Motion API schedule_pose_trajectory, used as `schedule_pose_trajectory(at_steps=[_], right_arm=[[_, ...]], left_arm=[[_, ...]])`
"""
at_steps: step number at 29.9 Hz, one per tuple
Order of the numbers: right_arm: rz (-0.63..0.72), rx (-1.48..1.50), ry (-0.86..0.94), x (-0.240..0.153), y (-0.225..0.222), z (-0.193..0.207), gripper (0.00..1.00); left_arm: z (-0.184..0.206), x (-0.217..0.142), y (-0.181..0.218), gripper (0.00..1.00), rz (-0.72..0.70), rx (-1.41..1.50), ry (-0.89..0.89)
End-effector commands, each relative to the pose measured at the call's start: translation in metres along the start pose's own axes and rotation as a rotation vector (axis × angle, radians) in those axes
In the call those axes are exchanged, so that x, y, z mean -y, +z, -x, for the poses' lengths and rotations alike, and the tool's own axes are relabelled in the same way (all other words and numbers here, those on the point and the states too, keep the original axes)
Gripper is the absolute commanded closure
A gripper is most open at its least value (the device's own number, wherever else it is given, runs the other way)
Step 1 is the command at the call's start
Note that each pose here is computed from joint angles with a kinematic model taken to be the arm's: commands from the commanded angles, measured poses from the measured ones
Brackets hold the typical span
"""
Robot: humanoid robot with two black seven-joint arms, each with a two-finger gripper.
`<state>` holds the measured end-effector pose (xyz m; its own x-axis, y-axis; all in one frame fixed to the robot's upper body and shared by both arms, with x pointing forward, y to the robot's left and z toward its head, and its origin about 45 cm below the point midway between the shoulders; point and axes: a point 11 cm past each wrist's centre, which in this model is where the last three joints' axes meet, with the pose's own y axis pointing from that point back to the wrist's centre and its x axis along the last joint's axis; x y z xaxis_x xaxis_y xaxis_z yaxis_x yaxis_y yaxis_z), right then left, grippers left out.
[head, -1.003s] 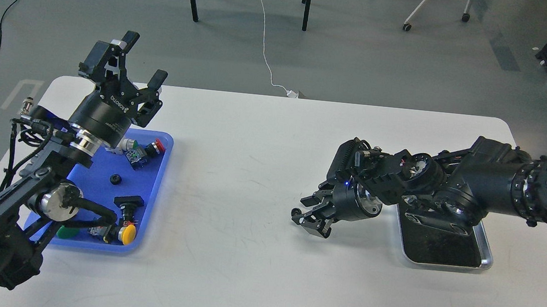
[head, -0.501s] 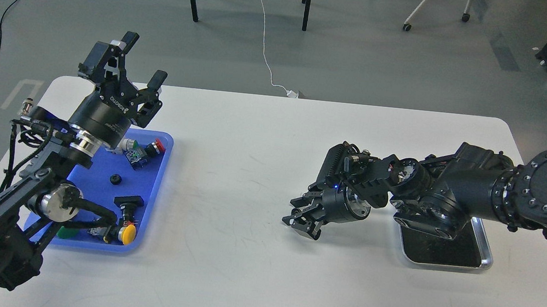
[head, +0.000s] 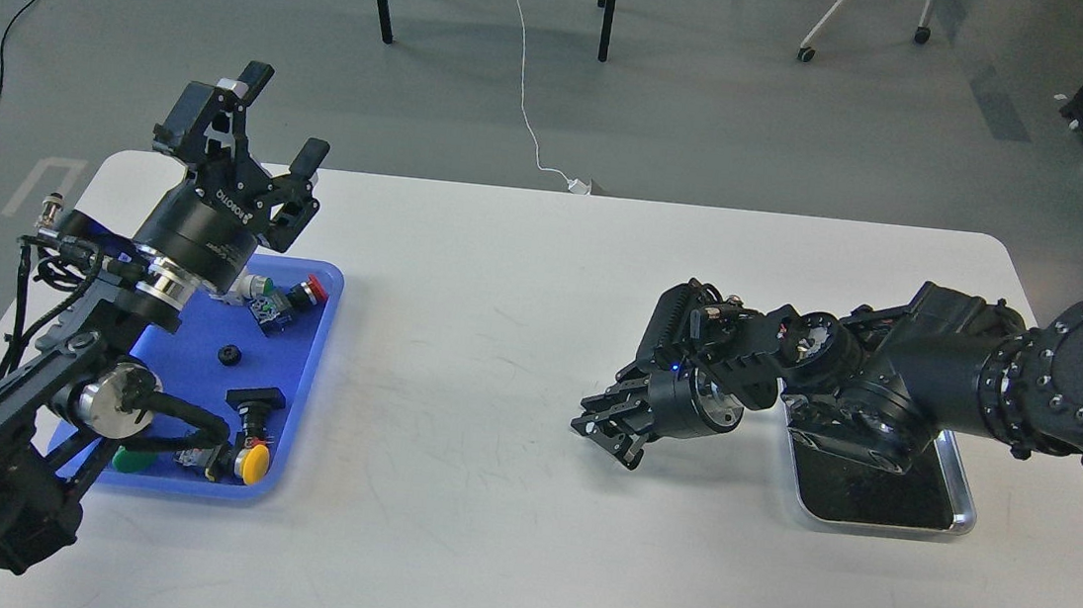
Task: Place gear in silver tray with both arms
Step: 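Close the right gripper on the black gear and lift it, then carry the gear over the silver tray and open the right gripper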
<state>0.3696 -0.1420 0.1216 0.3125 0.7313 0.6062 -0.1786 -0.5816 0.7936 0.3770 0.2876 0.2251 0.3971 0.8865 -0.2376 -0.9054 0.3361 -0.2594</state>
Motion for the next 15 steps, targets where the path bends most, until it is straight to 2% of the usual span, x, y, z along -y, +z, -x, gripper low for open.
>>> schedule_pose_trajectory(at_steps=[1,5,9,15], right_arm=[[0.014,0.009,0.009,-0.008,0.006,0.0,0.85],[0.085,0.016,0.032,-0.044,0.033,-0.007,0.85],[0.187,0.059,0.047,-0.106,0.065,0.0,0.85],[0.328,0.108,-0.024,-0.197,0.09,0.065,0.85]], left_arm=[[0.0,0.0,0.0,0.02,-0.001,0.0,0.0],[0.0,0.0,0.0,0.02,-0.001,0.0,-0.001],[-0.001,0.0,0.002,0.02,0.002,0.0,0.001],[0.002,0.002,0.0,0.02,0.005,-0.011,-0.001]])
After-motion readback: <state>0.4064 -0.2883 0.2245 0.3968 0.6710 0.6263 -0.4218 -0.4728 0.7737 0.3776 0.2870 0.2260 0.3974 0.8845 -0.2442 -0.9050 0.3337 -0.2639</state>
